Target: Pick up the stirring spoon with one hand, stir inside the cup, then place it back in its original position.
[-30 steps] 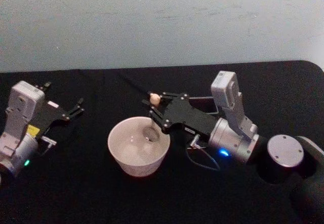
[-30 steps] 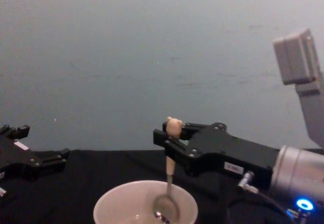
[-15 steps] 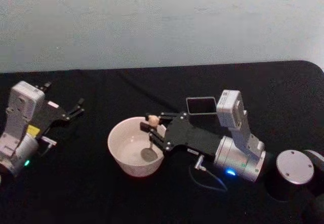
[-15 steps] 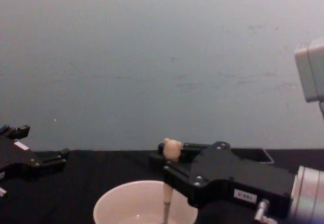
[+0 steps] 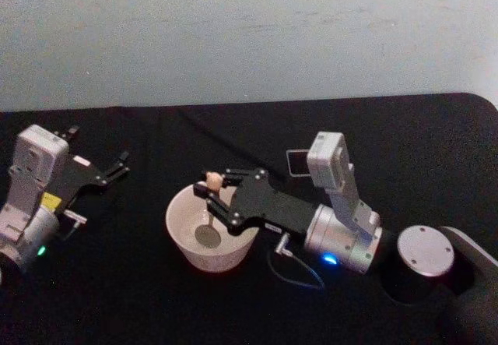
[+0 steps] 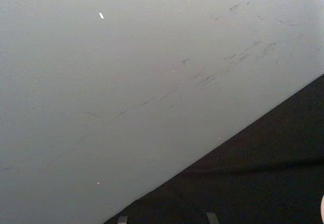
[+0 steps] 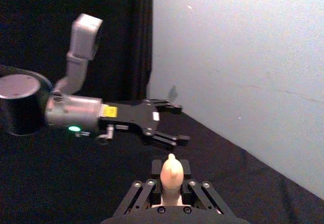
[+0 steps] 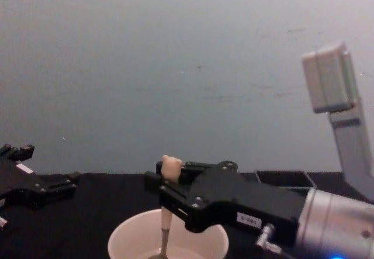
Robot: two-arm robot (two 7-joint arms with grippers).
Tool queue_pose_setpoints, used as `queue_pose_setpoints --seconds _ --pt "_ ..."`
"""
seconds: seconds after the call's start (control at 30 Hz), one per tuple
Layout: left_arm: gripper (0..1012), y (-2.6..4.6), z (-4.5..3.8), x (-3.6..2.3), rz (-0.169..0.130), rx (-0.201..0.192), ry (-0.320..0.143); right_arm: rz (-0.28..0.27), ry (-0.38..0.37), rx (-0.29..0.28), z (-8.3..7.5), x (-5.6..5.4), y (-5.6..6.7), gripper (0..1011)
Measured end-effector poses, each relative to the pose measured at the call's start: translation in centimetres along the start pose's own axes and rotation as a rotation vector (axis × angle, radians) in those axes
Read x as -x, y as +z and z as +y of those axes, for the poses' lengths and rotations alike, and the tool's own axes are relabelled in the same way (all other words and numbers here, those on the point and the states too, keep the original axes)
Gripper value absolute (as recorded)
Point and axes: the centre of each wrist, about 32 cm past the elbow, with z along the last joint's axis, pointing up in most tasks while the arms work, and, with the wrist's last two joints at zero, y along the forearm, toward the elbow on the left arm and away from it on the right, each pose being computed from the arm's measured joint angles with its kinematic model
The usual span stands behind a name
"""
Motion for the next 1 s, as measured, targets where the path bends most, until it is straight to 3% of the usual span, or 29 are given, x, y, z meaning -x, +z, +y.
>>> queue_pose_setpoints --seconds 0.2,0.43,1.0 --pt "1001 0.00 0.00 0.00 0.000 0.000 0.000 -0.007 -0.055 -0.002 1.0 -1.1 -0.1 209" --pt "1001 0.00 0.00 0.00 0.000 0.000 0.000 -0.010 -0.096 0.000 0.7 -1.9 -0.2 209" --pt "1001 0.00 0.00 0.00 0.000 0.000 0.000 -0.020 -0.118 0.014 -0.7 -2.3 -0.1 209"
